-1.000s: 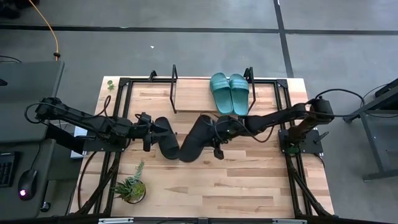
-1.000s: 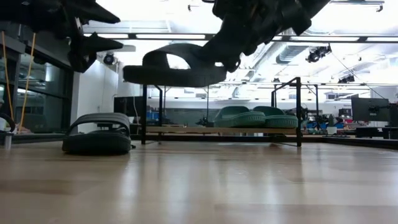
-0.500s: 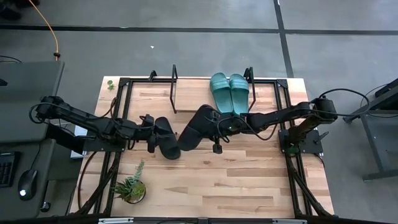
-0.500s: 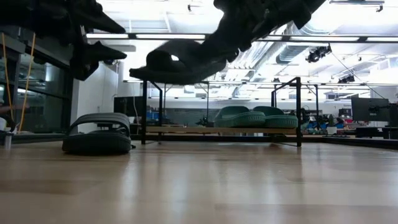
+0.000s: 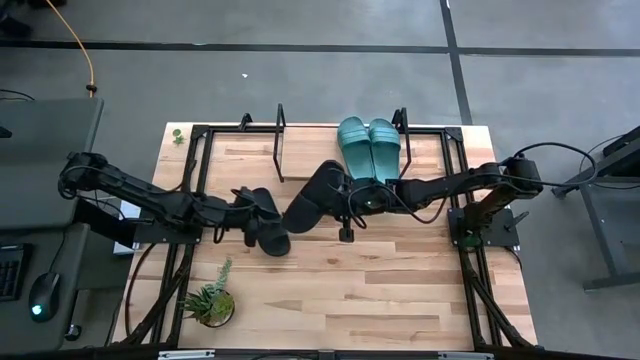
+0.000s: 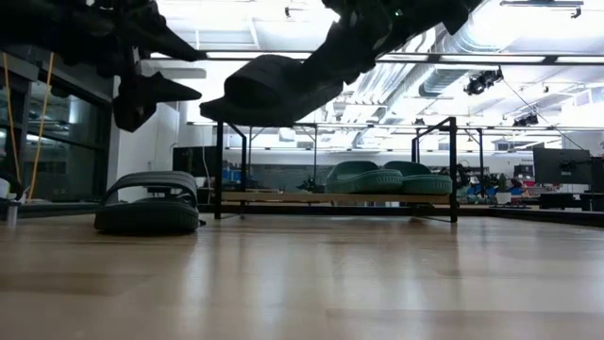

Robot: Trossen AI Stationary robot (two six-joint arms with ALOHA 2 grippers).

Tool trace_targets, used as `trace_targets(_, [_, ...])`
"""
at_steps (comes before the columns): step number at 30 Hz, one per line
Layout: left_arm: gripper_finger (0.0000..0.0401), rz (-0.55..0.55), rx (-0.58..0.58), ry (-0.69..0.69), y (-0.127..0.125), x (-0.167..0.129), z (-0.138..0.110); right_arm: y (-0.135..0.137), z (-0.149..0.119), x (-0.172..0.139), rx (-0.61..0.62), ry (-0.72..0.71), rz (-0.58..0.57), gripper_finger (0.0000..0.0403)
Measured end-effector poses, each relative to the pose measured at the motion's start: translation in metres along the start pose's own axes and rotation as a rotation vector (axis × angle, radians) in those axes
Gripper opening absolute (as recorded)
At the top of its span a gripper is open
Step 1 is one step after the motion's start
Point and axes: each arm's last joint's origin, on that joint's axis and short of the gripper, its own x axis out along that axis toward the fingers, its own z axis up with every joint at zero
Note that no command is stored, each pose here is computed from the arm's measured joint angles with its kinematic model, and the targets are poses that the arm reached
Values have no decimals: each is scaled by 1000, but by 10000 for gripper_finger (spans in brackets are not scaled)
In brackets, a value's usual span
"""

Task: Pick and place slides into the shelf
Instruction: Put the right black slide on the shelf

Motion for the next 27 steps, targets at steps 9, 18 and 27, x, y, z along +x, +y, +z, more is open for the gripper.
trace_targets(9, [207,-3,-1,-2,0,8,-3,0,0,0,-7,0,-1,0])
trace_targets(18, [207,1,0,1,0,8,-4,0,0,0,-5,-2,13,0])
trace_targets(27, [207,32,6,-6,2,8,-4,4,17,-4,-9,-10,50,0])
